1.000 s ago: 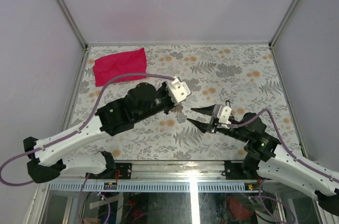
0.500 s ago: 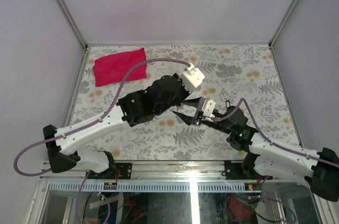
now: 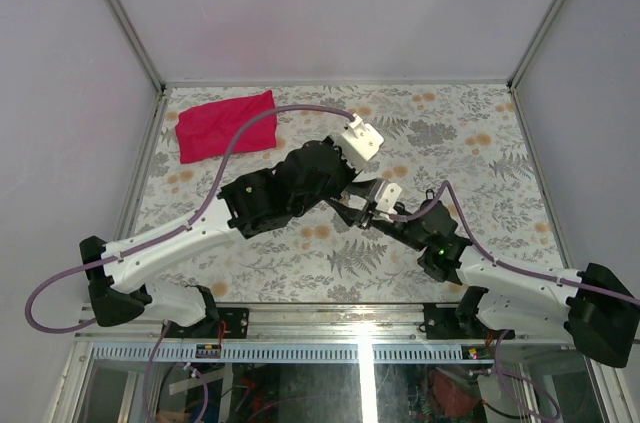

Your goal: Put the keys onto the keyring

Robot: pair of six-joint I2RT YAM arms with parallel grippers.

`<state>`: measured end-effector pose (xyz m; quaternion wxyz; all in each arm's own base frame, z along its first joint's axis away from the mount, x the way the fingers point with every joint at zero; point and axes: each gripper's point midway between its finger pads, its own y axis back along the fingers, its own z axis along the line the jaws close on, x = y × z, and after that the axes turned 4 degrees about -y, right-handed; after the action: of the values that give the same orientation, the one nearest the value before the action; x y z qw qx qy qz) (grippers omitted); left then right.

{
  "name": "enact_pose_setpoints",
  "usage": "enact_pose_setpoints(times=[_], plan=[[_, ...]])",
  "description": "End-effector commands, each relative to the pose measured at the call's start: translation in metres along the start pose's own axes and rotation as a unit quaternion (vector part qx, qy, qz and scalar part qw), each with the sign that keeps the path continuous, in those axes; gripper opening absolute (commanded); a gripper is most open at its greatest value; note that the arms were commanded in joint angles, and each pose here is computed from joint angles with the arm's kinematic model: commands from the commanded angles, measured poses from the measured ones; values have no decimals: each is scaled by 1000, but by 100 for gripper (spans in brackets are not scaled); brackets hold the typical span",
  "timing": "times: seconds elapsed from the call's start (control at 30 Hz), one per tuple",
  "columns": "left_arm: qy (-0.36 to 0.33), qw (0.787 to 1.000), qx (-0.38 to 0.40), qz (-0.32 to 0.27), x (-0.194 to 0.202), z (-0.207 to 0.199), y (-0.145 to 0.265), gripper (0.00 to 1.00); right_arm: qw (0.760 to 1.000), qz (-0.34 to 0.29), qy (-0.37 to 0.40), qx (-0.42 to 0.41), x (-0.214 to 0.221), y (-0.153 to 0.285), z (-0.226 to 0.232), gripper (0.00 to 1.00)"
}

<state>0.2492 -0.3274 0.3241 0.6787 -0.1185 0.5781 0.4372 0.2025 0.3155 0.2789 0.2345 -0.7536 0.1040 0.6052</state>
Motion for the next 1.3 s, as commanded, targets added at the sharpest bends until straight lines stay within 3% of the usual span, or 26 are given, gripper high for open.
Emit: enact_pose_setpoints(times=[0.0, 0.3, 0.43, 0.67, 0.9, 1.1, 1.27], plan=[[36, 998, -12, -41, -30, 10, 9, 0, 998, -57, 2, 21, -26, -9, -8, 43], [47, 998, -27, -38, -26, 14, 8, 1, 997, -65, -31, 8, -29, -13, -2, 9], [46, 998, -29, -32, -22, 14, 5, 19, 997, -56, -43, -9, -32, -10, 5, 3], [42, 998, -24, -30, -20, 12, 3, 41, 997, -53, -58, -26, -38, -4, 11, 1], [43, 998, -32, -45, -23, 20, 11, 45, 995, -40, -92, -11, -39, -5, 8, 0], [100, 994, -9, -40, -9, 54, 10, 45, 986, 43, -158, 38, -27, 1, -3, 3], [154, 987, -28, -41, 18, 98, 6, 50, 976, 123, -162, 73, -9, 13, -11, 3]])
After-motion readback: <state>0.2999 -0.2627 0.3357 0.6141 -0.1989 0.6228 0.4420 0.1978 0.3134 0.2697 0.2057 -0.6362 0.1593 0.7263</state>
